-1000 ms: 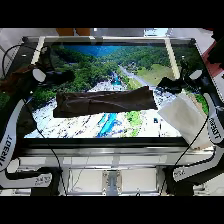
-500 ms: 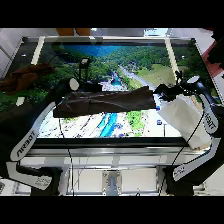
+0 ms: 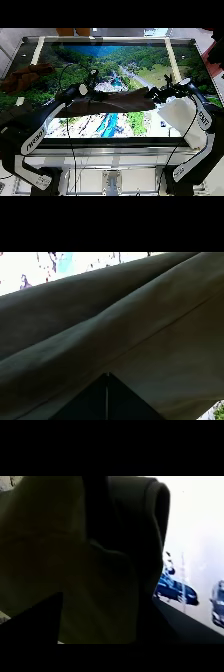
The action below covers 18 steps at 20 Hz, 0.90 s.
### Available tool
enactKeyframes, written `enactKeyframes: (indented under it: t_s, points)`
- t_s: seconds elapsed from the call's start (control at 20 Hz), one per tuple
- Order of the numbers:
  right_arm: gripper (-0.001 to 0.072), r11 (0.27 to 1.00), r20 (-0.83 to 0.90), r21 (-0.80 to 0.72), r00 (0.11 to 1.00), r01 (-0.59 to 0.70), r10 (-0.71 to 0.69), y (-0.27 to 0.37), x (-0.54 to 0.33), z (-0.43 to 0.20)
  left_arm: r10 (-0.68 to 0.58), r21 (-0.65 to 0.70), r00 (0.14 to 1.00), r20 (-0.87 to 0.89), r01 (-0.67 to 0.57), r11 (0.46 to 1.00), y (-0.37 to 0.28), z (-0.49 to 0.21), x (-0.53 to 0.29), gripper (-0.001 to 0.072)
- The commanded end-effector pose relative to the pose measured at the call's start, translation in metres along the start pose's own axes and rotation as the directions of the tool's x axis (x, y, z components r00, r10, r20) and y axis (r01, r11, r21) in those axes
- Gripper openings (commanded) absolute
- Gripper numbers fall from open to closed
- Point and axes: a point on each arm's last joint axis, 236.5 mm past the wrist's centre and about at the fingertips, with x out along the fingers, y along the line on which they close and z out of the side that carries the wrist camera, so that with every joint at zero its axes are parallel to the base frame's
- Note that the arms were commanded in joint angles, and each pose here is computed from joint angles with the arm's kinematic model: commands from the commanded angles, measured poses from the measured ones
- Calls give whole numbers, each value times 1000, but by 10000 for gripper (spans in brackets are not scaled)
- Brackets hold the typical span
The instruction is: Fold the shirts.
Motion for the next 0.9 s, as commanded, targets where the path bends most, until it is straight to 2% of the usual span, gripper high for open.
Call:
enactKeyframes:
  t_s: [0.0, 0.05, 0.1, 0.25, 0.4, 0.5, 0.7, 0.85]
  points:
    - [382, 998, -36, -62, 999, -9, 6, 19, 11, -5, -2, -5, 1000, -17, 2, 1000, 0, -5, 2, 10]
    - [142, 995, -37, -94, 999, -25, 22, 28, 7, -3, -2, -4, 1000, -17, 2, 1000, 0, -4, 2, 10]
    - [32, 992, -37, -119, 998, -47, 43, 38, 1, 0, -2, 7, 1000, -16, 2, 1000, -1, -4, 2, 10]
    - [31, 978, -3, -190, 997, -82, 83, 71, -29, 11, 4, -14, 999, -41, -4, 1000, 0, -12, 7, 8]
    - [30, 960, 36, -265, 995, -85, 98, 110, -62, 17, -15, -65, 978, -206, 2, 998, 2, -57, 23, 8]
    - [30, 945, -2, -313, 995, -100, 104, 135, -70, 7, -21, -74, 966, -258, 2, 997, 1, -74, 34, 8]
    - [30, 891, -51, -436, 992, -128, 117, 201, -60, -13, -31, -87, 970, -241, 10, 996, -2, -71, 39, 9]
    - [29, 807, -12, -573, 987, -140, 163, 273, -49, -23, -34, -82, 974, -223, 16, 997, -5, -62, 38, 9]
